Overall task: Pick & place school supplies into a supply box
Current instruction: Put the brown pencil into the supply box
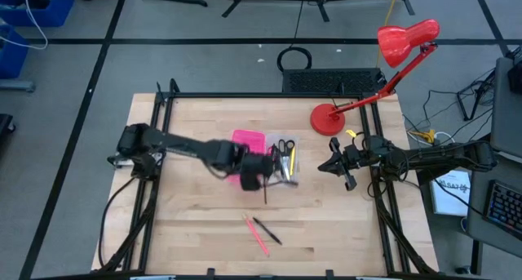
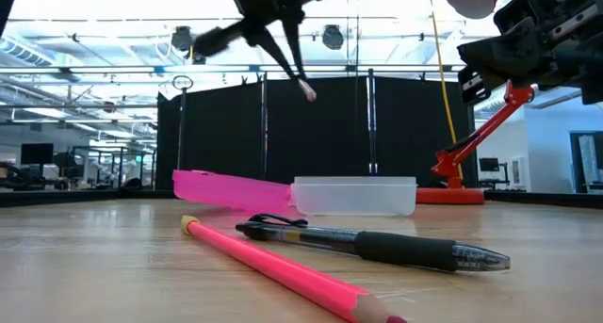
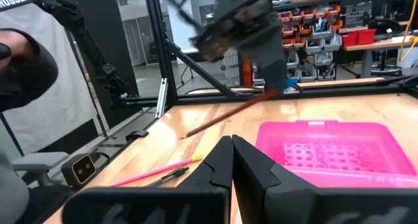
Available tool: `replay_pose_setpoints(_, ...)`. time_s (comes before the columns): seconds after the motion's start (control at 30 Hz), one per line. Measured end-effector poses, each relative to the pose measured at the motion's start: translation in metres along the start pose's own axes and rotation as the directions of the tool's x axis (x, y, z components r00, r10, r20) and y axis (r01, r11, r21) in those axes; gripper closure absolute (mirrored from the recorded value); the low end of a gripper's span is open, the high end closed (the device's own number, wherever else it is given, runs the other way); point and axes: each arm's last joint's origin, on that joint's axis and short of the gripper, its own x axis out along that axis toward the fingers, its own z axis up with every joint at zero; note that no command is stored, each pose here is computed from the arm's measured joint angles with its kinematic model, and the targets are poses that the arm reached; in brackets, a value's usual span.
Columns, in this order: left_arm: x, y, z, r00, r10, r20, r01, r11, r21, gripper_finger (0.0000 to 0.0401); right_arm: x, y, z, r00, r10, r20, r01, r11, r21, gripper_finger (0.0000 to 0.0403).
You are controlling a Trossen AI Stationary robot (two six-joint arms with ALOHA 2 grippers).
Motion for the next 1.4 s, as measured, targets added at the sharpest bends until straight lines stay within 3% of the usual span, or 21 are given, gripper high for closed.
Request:
replay_pose_setpoints(0.3,0.026,0.012,-0.064,0.969,0.172,0.175,-0.160,0.984,-0.081,0.0387,0.000,0.000,-0.002,1.000,-0.003,-0.024,0.003,1.000,0.001,0.0403)
replay_pose_setpoints(0.53,0.040,0.007,-0.094,0.948,0.201,0.246,-0.178,0.978,-0.112,0.0379,0.000,0.000,-0.002,1.000,-0.004,-0.020,0.002,0.998,-0.066,0.0403)
replay_pose_setpoints(0.9,0.113,-0.007,-0.102,0.967,0.078,0.242,-0.083,0.997,0.011,0.0383,0.000,0.000,0.000,1.000,-0.006,0.002,0.007,0.992,-0.123,0.0403)
replay_pose_setpoints(1.1,0.135,-0.016,-0.110,0.971,0.044,0.236,-0.056,0.997,0.044,0.0385,0.000,-0.002,0.001,0.997,-0.074,0.015,0.075,0.991,-0.108,0.0403)
replay_pose_setpoints(1.4,0.158,-0.026,-0.115,0.964,0.001,0.264,-0.012,0.999,0.040,0.0386,0.000,-0.003,-0.002,0.997,-0.079,-0.010,0.078,0.994,-0.079,0.0403)
